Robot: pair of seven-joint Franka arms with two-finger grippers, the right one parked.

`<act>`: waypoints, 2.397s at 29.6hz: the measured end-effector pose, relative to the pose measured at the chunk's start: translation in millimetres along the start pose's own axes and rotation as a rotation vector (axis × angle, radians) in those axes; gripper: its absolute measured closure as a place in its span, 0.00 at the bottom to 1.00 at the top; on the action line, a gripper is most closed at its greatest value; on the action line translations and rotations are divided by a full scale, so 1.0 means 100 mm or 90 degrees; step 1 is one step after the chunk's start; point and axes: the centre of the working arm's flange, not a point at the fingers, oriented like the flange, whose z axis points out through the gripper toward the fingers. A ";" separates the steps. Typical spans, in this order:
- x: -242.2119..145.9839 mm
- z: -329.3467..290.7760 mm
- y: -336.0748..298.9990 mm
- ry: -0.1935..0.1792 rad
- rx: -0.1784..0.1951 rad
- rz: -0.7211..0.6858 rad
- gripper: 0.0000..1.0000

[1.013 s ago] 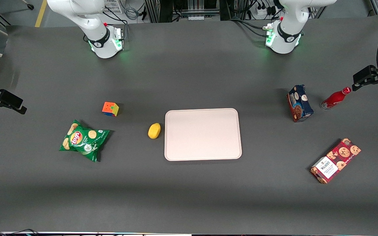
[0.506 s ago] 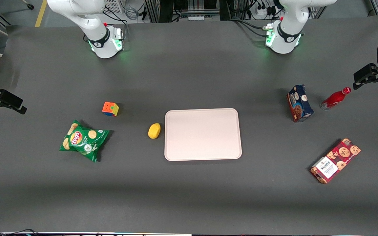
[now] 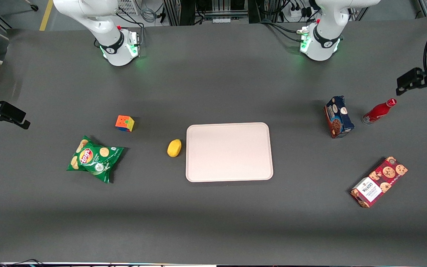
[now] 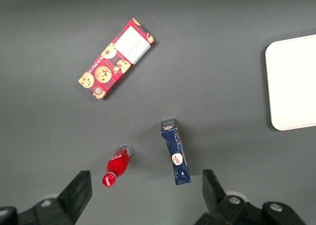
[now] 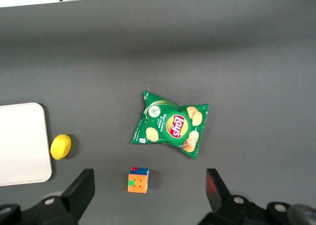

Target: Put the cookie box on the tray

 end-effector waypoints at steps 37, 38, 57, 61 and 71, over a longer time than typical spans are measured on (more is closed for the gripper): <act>-0.41 3.03 0.29 -0.088 -0.001 -0.053 0.00; -0.42 3.12 0.30 -0.083 -0.001 -0.053 0.00; -0.55 3.82 0.37 -0.064 -0.004 -0.058 0.56; -0.54 3.79 0.36 -0.063 -0.004 -0.058 0.80; -0.15 2.76 0.32 -0.083 0.005 -0.057 0.87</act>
